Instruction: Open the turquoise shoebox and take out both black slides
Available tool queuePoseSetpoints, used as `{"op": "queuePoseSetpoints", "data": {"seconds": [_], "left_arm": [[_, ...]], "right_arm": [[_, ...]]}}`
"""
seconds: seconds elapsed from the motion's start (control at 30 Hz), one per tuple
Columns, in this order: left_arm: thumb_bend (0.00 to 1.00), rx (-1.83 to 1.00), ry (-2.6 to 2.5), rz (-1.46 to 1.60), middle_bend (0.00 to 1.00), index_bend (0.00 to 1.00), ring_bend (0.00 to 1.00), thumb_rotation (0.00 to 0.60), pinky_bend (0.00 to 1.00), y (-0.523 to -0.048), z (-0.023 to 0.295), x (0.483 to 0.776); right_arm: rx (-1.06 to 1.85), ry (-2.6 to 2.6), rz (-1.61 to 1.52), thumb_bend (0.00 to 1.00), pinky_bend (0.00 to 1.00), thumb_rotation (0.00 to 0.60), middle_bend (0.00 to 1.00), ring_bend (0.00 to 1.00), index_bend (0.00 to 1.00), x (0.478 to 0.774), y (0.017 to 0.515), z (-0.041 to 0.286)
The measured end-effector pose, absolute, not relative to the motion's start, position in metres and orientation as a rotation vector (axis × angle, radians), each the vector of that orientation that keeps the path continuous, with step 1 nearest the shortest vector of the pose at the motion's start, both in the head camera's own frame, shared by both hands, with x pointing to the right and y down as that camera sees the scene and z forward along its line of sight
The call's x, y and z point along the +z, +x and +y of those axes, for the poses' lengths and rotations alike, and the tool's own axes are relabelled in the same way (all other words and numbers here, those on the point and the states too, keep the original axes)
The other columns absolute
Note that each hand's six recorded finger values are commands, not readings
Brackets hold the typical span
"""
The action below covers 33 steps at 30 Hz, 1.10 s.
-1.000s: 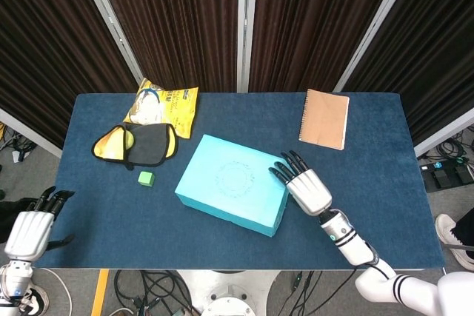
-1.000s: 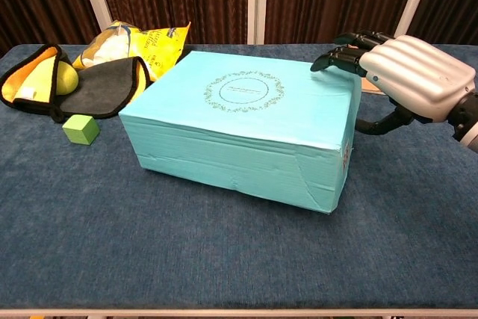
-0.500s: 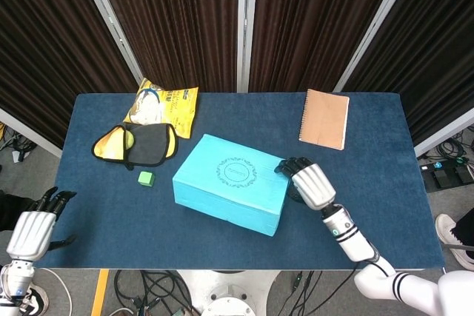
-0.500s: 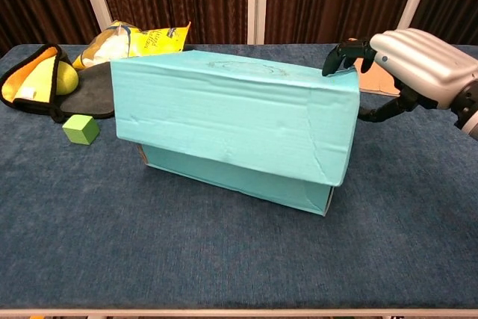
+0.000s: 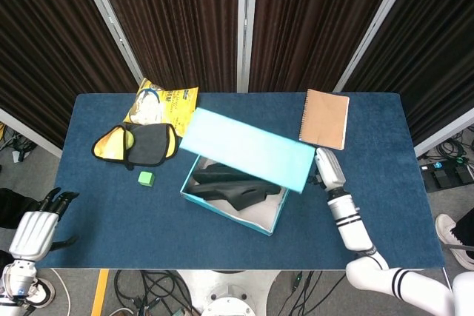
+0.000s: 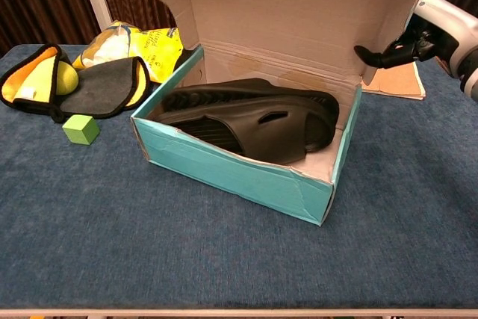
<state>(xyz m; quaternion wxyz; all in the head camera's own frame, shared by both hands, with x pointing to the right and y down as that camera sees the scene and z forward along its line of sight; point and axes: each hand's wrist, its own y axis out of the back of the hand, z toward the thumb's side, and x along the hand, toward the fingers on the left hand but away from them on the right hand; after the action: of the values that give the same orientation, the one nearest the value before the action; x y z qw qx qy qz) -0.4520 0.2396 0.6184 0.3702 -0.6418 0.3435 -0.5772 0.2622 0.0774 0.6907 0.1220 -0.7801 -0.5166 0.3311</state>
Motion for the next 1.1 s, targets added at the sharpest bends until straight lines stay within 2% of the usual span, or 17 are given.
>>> {"op": "queuePoseSetpoints", "data": {"seconds": [0.13,0.2,0.27,0.33,0.4,0.47,0.67,0.93,1.1], "left_arm": [[0.0,-1.485,-1.646,0.88,0.16,0.16,0.08,0.6,0.29,-0.453,0.24,0.619],[0.0,-1.489,-1.648,0.876,0.16,0.16,0.08,0.6,0.29,-0.453,0.24,0.619],[0.0,-1.493,-1.648,0.874,0.16,0.16,0.08,0.6,0.29,-0.454,0.24,0.62],[0.0,-1.495,-1.647,0.873,0.16,0.16,0.08,0.6,0.29,-0.454,0.24,0.62],[0.0,-1.498,-1.647,0.871,0.16,0.16,0.08,0.6,0.29,-0.454,0.24,0.621],[0.0,-1.5,-1.647,0.866,0.16,0.16,0.08,0.6,0.29,-0.454,0.24,0.621],[0.0,-1.505,-1.647,0.868,0.16,0.16,0.08,0.6,0.29,-0.455,0.24,0.622],[0.0,-1.501,-1.647,0.871,0.16,0.16,0.08,0.6,0.29,-0.455,0.241,0.621],[0.0,-1.497,-1.646,0.872,0.16,0.16,0.08,0.6,0.29,-0.454,0.241,0.621]], "right_arm": [[1.019,-2.374,-1.754,0.3,0.53,0.6,0.57,0.42,0.69,0.697,0.272,0.065],[1.046,-2.426,-1.895,0.26,0.49,0.6,0.54,0.36,0.62,0.701,0.277,0.059],[1.076,-2.487,-2.023,0.18,0.38,0.6,0.45,0.25,0.45,0.707,0.281,0.054],[1.094,-2.544,-2.102,0.1,0.18,0.6,0.26,0.08,0.16,0.711,0.28,0.049],[1.075,-2.598,-2.162,0.05,0.03,0.6,0.07,0.0,0.01,0.711,0.278,0.037],[1.052,-2.592,-2.183,0.02,0.0,0.6,0.0,0.0,0.0,0.71,0.282,0.022],[0.992,-2.458,-2.173,0.0,0.0,0.6,0.0,0.0,0.0,0.702,0.299,-0.007],[0.812,-2.228,-2.103,0.0,0.0,0.6,0.0,0.0,0.0,0.67,0.306,-0.013],[0.781,-2.184,-1.857,0.02,0.0,0.6,0.04,0.0,0.0,0.655,0.287,0.003]]}}
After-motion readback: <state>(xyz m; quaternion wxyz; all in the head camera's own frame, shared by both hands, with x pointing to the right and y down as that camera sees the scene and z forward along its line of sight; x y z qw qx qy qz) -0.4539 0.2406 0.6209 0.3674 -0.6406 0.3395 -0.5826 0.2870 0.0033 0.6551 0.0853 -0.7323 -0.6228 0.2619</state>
